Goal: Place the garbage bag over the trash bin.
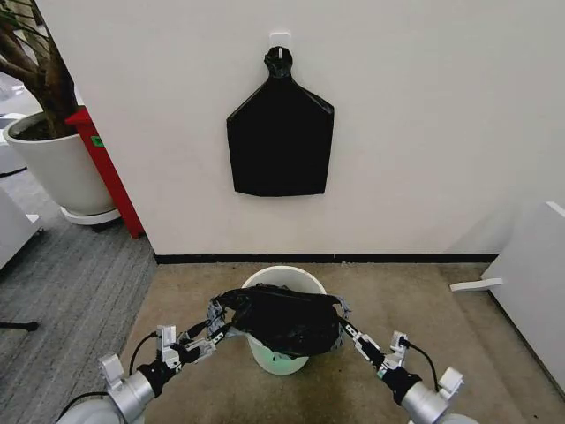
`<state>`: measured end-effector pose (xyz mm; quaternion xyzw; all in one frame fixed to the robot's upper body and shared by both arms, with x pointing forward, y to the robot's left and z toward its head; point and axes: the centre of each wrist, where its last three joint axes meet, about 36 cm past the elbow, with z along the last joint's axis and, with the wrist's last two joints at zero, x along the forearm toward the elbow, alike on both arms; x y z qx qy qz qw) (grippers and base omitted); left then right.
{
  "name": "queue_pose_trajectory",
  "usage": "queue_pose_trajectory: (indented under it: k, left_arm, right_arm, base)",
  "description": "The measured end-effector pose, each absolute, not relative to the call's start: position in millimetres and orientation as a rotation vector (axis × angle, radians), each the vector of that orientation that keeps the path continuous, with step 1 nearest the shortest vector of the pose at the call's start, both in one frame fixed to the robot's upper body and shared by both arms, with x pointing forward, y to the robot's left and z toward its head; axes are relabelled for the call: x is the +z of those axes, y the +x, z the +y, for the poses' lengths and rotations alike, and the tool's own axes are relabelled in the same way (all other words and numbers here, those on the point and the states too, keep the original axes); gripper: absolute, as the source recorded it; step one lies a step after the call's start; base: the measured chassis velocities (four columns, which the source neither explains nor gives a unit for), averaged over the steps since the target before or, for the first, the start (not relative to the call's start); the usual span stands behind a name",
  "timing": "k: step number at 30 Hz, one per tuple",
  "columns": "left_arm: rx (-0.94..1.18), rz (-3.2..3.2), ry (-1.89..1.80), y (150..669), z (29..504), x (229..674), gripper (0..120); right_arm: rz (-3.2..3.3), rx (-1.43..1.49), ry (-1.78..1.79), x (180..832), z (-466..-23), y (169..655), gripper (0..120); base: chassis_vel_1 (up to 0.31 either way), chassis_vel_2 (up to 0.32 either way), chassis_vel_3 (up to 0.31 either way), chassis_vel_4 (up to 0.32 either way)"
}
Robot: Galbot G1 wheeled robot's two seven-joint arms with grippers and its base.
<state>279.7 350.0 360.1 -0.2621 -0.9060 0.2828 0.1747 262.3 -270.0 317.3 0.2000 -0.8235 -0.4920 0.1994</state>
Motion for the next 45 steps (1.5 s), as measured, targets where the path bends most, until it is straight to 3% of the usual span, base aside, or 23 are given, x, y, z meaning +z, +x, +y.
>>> queue_pose_trajectory:
  k: [30,45]
  left_arm:
    - [0.823,-2.563,-0.734,268.3,363.4,349.6,100]
    - [0.848,-2.540,-0.723,260.3,353.1,334.1,100]
  right_arm:
    - [-2.316,-1.272,0.634,289.9,-272.2,265.1,98]
    - [-2.300,-1.293,0.629,295.3,-265.2,256.0,48]
  base:
    - [0.000,0.000,0.000,0.000]
    - [0.000,0.000,0.000,0.000]
